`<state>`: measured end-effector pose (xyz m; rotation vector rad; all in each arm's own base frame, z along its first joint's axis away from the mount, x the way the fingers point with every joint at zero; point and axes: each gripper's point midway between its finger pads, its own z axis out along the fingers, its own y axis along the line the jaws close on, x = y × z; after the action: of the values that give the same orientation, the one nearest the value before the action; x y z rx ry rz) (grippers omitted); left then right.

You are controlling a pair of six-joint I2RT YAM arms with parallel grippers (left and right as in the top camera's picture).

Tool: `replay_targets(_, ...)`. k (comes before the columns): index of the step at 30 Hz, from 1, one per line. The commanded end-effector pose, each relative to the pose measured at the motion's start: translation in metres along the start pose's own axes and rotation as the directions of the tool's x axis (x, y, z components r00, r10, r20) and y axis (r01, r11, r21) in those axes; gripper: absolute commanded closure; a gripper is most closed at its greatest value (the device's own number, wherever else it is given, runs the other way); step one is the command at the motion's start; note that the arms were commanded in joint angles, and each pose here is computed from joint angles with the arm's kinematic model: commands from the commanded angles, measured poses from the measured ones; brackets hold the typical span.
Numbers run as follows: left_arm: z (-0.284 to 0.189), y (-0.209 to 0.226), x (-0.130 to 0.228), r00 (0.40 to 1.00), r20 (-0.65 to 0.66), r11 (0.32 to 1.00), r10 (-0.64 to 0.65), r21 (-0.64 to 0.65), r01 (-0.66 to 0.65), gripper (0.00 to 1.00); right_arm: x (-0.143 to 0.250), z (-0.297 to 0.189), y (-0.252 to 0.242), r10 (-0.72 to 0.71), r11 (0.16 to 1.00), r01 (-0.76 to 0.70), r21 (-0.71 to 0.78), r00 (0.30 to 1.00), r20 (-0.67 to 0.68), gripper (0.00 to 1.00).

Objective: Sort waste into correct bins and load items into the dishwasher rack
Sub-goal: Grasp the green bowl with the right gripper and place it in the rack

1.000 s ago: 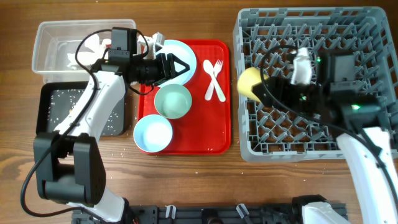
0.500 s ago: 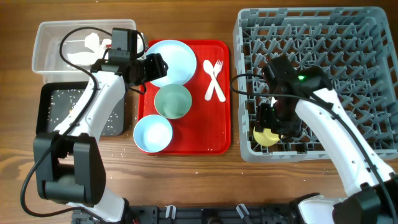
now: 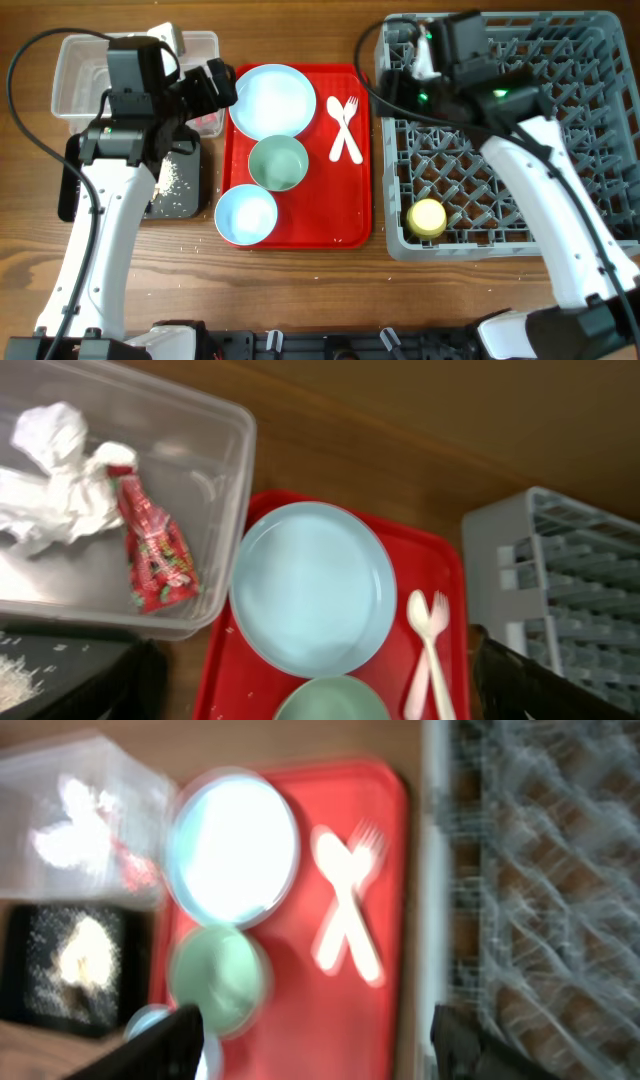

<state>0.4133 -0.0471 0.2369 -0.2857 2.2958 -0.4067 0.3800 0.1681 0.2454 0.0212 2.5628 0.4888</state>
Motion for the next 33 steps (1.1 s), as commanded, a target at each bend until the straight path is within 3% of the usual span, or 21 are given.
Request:
replay_targets(1, 0.001, 0.026, 0.012, 0.999, -0.05, 0.995, -0.021, -0.102, 0.016, 0.0, 0.021, 0.054, 0.039, -0.024, 0.998, 0.018, -0.065, 0.995, -0.095, 0.28)
replay_targets(5, -0.011, 0.058, 0.005, 0.999, -0.033, 0.98, -0.018, -0.197, 0.011, 0.0, 0.079, 0.132, 0.066, -0.078, 0.992, 0.044, -0.119, 0.951, -0.299, 0.3)
replay_targets(10, -0.019, 0.08, -0.002, 0.995, -0.053, 0.984, 0.084, -0.154, -0.091, 0.0, 0.142, 0.193, 0.061, -0.045, 0.994, -0.014, -0.111, 0.86, -0.508, 0.5)
replay_targets(14, -0.016, 0.088, -0.001, 0.996, -0.062, 0.981, 0.071, -0.176, -0.081, 0.0, 0.148, 0.198, 0.062, -0.039, 0.992, -0.029, -0.121, 0.849, -0.526, 0.93)
replay_targets(16, -0.016, 0.088, -0.001, 0.996, -0.062, 0.981, 0.071, -0.176, -0.081, 0.0, 0.146, 0.199, 0.059, -0.017, 0.995, -0.04, -0.097, 0.853, -0.521, 0.96)
replay_targets(18, -0.016, 0.088, -0.001, 0.996, -0.062, 0.981, 0.071, -0.176, -0.081, 0.0, 0.138, 0.193, 0.056, -0.027, 0.997, -0.015, -0.081, 0.869, -0.495, 0.96)
replay_targets(20, -0.016, 0.088, -0.001, 0.996, -0.062, 0.981, 0.071, -0.176, -0.081, 0.0, 0.103, 0.162, 0.043, -0.047, 0.999, 0.048, -0.006, 0.925, -0.377, 0.96)
replay_targets(21, -0.016, 0.088, -0.001, 0.996, -0.062, 0.981, 0.071, -0.176, -0.081, 0.0, 0.081, 0.141, 0.037, -0.056, 0.997, 0.07, 0.036, 0.953, -0.297, 0.96)
replay_targets(23, -0.016, 0.088, -0.001, 0.996, -0.062, 0.981, 0.071, -0.176, -0.081, 0.0, 0.013, 0.07, 0.007, -0.083, 0.969, 0.081, 0.232, 0.997, -0.003, 0.96)
replay_targets(25, -0.016, 0.088, -0.001, 0.996, -0.062, 0.981, 0.071, -0.176, -0.081, 0.0, -0.047, -0.028, -0.036, -0.153, 0.857, -0.045, 0.513, 0.929, 0.337, 0.96)
replay_targets(27, -0.016, 0.088, -0.001, 0.996, -0.062, 0.981, 0.071, -0.176, -0.081, 0.0, -0.071, -0.084, -0.062, -0.255, 0.72, -0.149, 0.678, 0.851, 0.459, 0.96)
replay_targets(29, -0.016, 0.088, -0.001, 0.996, -0.062, 0.981, 0.071, -0.176, -0.081, 0.0, -0.086, -0.096, -0.073, -0.386, 0.594, -0.109, 0.797, 0.831, 0.401, 0.96)
replay_targets(31, -0.016, 0.088, -0.001, 0.996, -0.062, 0.981, 0.071, -0.176, -0.081, 0.0, -0.11, -0.089, -0.081, -0.515, 0.409, -0.037, 0.912, 0.816, 0.264, 0.96)
replay_targets(33, -0.016, 0.088, -0.001, 0.996, -0.062, 0.981, 0.071, -0.176, -0.081, 0.0, -0.125, -0.072, -0.087, -0.561, 0.283, 0.004, 0.959, 0.812, 0.162, 0.96)
